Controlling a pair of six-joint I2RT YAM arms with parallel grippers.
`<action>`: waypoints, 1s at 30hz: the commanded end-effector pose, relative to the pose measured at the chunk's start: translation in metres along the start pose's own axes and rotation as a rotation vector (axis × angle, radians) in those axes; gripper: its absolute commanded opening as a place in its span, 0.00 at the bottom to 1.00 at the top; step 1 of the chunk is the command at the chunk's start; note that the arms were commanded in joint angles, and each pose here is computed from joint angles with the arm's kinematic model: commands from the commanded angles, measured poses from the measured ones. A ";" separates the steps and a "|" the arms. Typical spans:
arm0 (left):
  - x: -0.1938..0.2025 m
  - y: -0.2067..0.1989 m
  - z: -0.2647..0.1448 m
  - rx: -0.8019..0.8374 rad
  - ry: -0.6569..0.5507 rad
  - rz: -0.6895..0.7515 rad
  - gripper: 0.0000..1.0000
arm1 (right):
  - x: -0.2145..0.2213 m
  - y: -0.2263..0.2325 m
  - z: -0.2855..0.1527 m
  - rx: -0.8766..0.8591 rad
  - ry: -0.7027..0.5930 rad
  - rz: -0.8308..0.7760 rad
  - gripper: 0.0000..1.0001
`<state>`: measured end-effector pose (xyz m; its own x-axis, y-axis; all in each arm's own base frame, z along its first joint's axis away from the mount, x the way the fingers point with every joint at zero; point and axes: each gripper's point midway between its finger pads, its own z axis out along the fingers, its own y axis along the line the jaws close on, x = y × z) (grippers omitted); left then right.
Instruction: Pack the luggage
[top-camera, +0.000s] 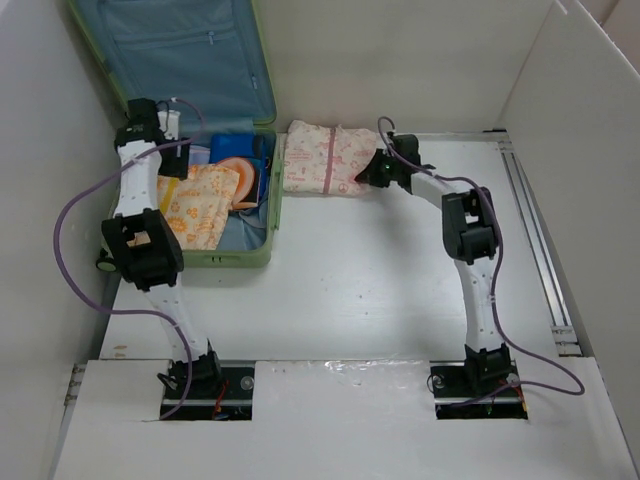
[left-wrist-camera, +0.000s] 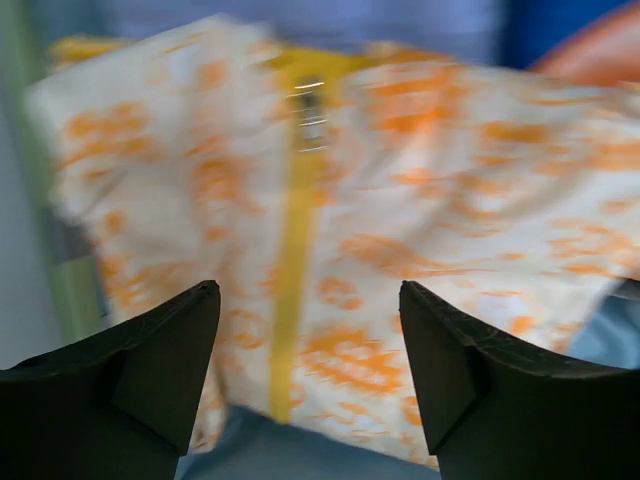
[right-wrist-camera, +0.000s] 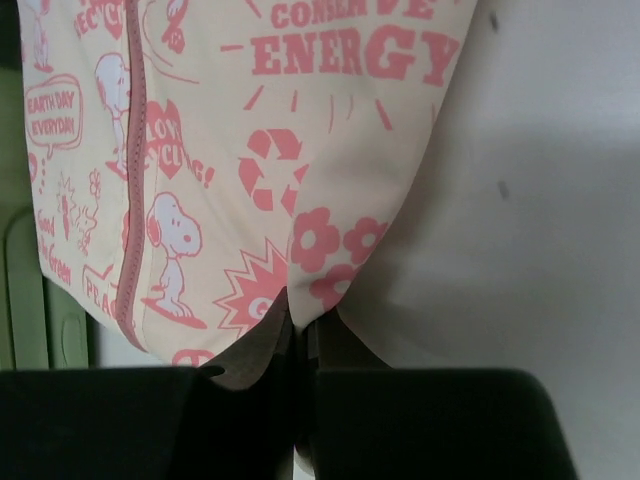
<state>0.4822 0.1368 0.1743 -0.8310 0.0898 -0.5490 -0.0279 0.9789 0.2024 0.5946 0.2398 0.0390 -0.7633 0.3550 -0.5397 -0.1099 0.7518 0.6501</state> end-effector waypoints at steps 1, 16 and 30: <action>-0.021 -0.103 -0.033 0.190 -0.082 0.185 0.68 | 0.016 -0.004 -0.049 -0.011 0.083 -0.057 0.00; 0.032 -0.412 -0.089 0.859 -0.102 0.273 0.79 | 0.145 -0.096 -0.230 0.182 0.330 -0.064 0.13; 0.111 -0.429 -0.070 0.714 0.111 0.211 0.99 | 0.085 -0.083 -0.265 0.373 0.097 -0.082 1.00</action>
<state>0.3545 -0.3018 0.0768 -0.7865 0.3987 -0.4717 0.5776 0.7451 -0.3333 0.3527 0.0777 0.0624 -0.8681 0.2116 -0.4490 -0.0048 0.9010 0.4337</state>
